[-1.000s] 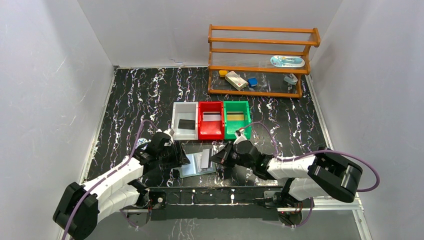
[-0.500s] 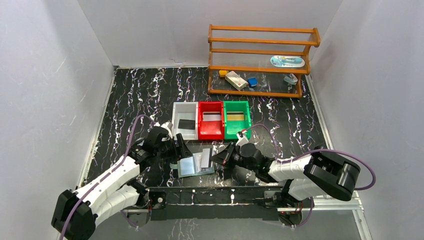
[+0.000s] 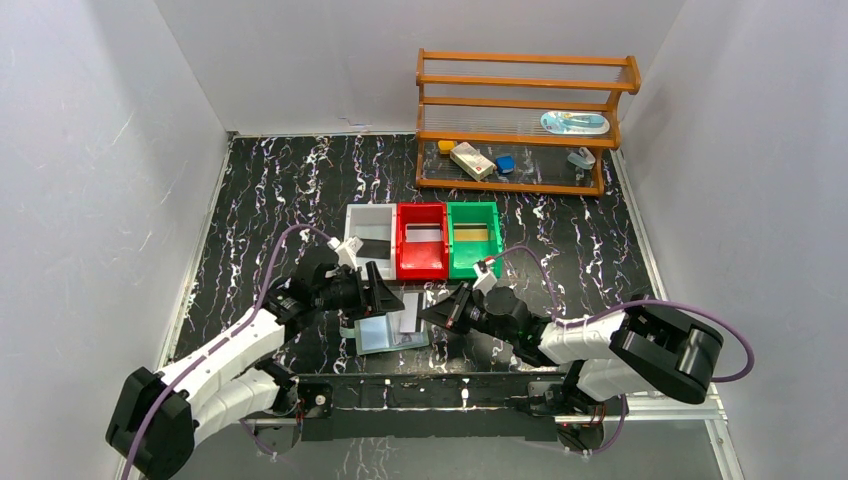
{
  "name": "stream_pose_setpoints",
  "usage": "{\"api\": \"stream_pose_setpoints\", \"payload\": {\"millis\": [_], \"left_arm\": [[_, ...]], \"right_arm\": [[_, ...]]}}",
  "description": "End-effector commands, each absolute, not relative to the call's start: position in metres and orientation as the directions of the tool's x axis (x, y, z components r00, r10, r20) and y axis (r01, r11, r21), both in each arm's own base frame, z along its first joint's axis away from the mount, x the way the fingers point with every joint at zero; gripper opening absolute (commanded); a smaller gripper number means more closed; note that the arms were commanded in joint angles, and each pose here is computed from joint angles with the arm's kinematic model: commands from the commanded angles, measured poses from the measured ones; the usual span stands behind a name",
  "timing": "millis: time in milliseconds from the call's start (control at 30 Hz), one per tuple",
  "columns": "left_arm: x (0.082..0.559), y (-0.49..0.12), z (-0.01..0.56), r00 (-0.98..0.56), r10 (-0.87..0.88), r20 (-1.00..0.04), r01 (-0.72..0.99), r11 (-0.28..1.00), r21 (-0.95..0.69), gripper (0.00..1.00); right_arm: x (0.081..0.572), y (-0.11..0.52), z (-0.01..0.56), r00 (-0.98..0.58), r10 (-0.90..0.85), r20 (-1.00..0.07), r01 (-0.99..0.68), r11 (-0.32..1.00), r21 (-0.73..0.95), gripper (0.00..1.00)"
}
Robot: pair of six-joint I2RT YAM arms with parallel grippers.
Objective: Take the credit cards out of the card holder
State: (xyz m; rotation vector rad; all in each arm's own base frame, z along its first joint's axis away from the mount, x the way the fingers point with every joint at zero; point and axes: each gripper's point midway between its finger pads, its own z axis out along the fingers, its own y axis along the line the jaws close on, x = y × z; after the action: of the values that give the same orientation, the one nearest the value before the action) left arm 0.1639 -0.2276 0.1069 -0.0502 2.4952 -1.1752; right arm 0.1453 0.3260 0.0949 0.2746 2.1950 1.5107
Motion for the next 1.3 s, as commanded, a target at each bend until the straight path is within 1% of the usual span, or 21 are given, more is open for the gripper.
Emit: {"api": "stream_pose_setpoints", "payload": {"millis": [0,200,367,467,667,733,1100,1200,1267], "left_arm": [[0.155,-0.242,0.12,-0.938,-0.141,-0.316,0.188,0.559,-0.808,0.63],[0.151,-0.244,0.115,-0.947,-0.121,-0.299,0.187,0.549,-0.815,0.56],[0.148,-0.244,0.105,-0.96,-0.114,-0.257,0.152,0.559,-0.815,0.5],[0.149,-0.244,0.106,-0.958,-0.113,-0.263,0.159,0.555,-0.817,0.47],[0.143,-0.247,0.099,-0.971,-0.07,-0.228,0.153,0.553,-0.819,0.36],[0.143,-0.247,0.097,-0.973,-0.063,-0.221,0.15,0.556,-0.818,0.34],[0.143,-0.248,0.093,-0.974,-0.062,-0.217,0.146,0.557,-0.818,0.31],[0.143,-0.248,0.093,-0.974,-0.068,-0.218,0.145,0.557,-0.818,0.29],[0.144,-0.246,0.095,-0.969,-0.081,-0.232,0.148,0.562,-0.814,0.29]], "right_arm": [[0.146,0.333,0.123,-0.865,0.408,-0.291,-0.176,0.296,0.939,0.0],[0.144,0.338,0.132,-0.869,0.4,-0.291,-0.198,0.257,0.946,0.0],[0.144,0.341,0.135,-0.874,0.396,-0.283,-0.196,0.245,0.949,0.0],[0.144,0.343,0.132,-0.878,0.39,-0.276,-0.187,0.249,0.95,0.0],[0.144,0.348,0.127,-0.888,0.377,-0.263,-0.175,0.252,0.952,0.0],[0.144,0.35,0.126,-0.893,0.372,-0.255,-0.17,0.246,0.954,0.0],[0.141,0.362,0.119,-0.919,0.332,-0.215,-0.142,0.23,0.963,0.01],[0.141,0.362,0.114,-0.921,0.334,-0.201,-0.124,0.239,0.963,0.01],[0.143,0.359,0.11,-0.918,0.344,-0.196,-0.109,0.256,0.961,0.01]]}}
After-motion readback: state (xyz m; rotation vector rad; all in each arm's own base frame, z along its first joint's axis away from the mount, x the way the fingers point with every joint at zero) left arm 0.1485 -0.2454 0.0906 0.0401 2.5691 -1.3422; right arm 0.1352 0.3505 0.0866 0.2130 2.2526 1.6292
